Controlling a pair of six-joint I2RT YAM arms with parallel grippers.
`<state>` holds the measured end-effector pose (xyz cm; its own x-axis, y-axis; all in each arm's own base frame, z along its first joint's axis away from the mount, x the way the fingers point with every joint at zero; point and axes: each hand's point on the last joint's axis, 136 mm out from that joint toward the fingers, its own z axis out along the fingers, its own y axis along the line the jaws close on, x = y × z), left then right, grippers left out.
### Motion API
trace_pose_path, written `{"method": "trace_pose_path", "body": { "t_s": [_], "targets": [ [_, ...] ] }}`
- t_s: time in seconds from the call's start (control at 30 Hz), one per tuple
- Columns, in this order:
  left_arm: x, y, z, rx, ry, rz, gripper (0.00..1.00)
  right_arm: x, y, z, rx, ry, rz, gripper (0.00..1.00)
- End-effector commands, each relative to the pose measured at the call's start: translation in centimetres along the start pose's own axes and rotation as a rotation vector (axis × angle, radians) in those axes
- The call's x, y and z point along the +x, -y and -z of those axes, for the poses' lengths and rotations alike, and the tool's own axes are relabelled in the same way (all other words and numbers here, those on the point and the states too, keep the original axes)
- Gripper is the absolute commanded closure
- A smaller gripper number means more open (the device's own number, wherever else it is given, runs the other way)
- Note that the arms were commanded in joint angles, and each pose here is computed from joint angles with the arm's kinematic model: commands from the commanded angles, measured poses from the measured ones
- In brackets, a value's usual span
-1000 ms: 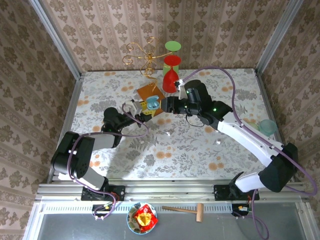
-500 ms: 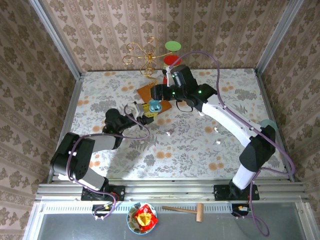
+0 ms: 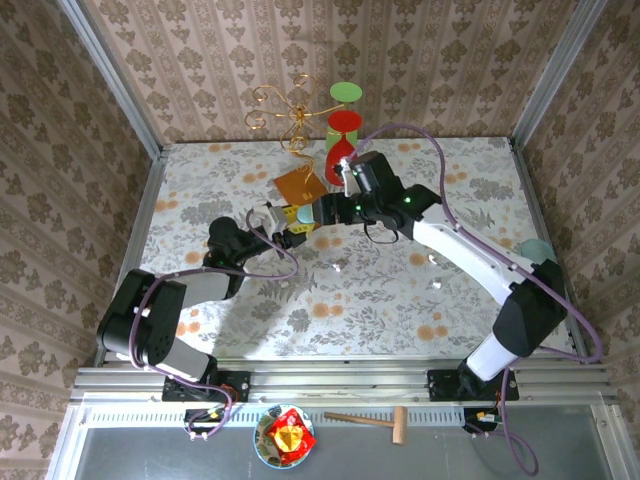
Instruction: Insert the wireless bluetooth earbuds into the charging case
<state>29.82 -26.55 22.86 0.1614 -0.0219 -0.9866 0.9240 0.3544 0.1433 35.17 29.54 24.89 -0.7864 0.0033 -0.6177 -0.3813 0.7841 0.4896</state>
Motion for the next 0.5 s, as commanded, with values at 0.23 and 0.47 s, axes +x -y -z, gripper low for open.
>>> {"method": "trace_pose_path", "body": {
  "t_s": [0.23,0.47],
  "targets": [
    [-4.1,0.8,-0.6,0.032,0.086,-0.063,0.76,-2.2,-3.7,1.8,-0.547,0.069,-0.398,0.3],
    [-4.9,0.9,-0.5,0.021,0.077,-0.094,0.76,-2.5,-5.0,1.3,-0.753,0.041,-0.543,0.49]
  ]
}}
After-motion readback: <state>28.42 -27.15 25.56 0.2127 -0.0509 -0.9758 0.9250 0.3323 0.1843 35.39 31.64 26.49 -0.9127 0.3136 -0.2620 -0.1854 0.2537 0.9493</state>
